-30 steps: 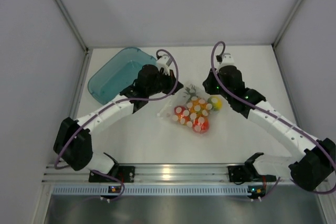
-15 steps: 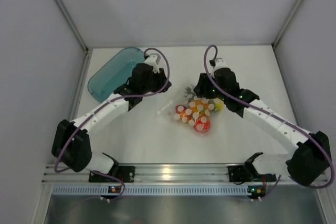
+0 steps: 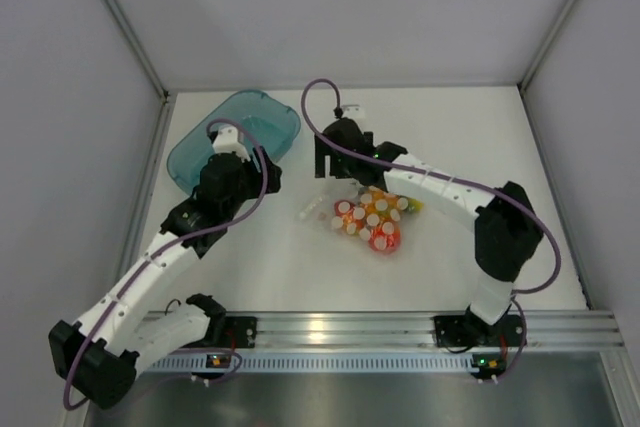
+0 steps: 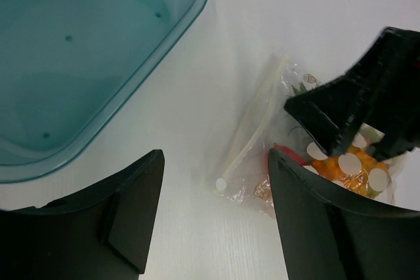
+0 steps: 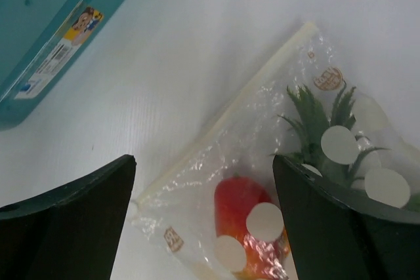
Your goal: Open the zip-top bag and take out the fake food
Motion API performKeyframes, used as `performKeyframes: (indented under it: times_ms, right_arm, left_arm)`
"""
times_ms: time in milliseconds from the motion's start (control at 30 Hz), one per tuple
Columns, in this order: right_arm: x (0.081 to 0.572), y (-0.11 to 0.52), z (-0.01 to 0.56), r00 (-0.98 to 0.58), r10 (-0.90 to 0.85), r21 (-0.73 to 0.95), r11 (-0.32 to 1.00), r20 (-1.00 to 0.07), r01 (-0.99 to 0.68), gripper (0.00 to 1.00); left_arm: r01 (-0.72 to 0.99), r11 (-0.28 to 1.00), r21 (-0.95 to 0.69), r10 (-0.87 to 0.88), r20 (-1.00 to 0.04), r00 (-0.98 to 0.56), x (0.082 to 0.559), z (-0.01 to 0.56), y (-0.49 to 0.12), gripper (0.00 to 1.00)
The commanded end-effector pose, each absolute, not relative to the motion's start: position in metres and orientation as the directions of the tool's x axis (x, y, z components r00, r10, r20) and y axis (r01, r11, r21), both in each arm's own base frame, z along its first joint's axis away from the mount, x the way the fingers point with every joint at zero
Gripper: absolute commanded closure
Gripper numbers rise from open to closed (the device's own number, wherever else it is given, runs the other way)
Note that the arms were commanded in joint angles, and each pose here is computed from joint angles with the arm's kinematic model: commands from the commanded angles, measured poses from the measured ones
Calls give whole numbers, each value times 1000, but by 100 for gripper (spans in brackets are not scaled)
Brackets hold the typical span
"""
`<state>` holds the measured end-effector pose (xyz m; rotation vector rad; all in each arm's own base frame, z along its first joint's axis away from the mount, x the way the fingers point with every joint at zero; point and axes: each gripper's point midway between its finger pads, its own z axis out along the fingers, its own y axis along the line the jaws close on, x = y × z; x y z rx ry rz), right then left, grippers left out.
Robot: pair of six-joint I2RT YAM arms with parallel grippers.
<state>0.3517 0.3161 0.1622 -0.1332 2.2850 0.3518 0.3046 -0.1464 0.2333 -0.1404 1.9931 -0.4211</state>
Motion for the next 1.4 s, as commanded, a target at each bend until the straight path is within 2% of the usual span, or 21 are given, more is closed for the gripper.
performKeyframes:
  times_ms: [0,133,233,400,467,633,867,933,1033,1133,1200,1367]
  right_arm:
    - [368,314,159,-644,53,111,993,-763,-50,13]
    - [376,312,127,-668,-29,-59,998,-743,22,15]
    - [380,321,122,-661,-58,-114,993,-748,42,18]
    - [384,332,108,-678,-101,-173,984,-728,38,19]
    - [385,333,107,-676,-110,-188,981,-729,44,24]
    - [384,329,98,-681,-127,-230,971,-721,63,28]
    - [381,324,81,-703,-139,-261,963,-698,68,39]
    - [378,324,75,-713,-138,-263,962,-688,68,44]
    - [377,322,73,-710,-133,-264,961,-692,77,62]
    - [376,319,77,-704,-123,-260,961,-699,90,91]
    - [375,319,83,-695,-112,-244,965,-710,94,100]
    - [371,318,95,-682,-113,-232,969,-723,86,100]
  left_arm:
    - [37,930,-365,-324,-863,-387,288,248,-124,30]
    - [94,924,-371,-310,-869,-384,270,258,-122,31]
    - [111,930,-349,-286,-880,-379,262,261,-118,30]
    - [128,944,-304,-234,-890,-391,259,254,-115,30]
    - [139,944,-301,-225,-889,-398,259,251,-117,30]
    - [160,939,-306,-217,-884,-414,257,248,-122,30]
    - [187,931,-315,-218,-886,-409,253,252,-124,30]
    - [190,929,-317,-219,-886,-408,252,253,-125,30]
    - [192,929,-318,-220,-887,-407,252,253,-125,30]
    - [195,927,-321,-221,-885,-409,252,253,-125,30]
    - [192,928,-320,-219,-883,-415,252,250,-125,30]
    - [187,929,-318,-214,-877,-429,255,246,-128,30]
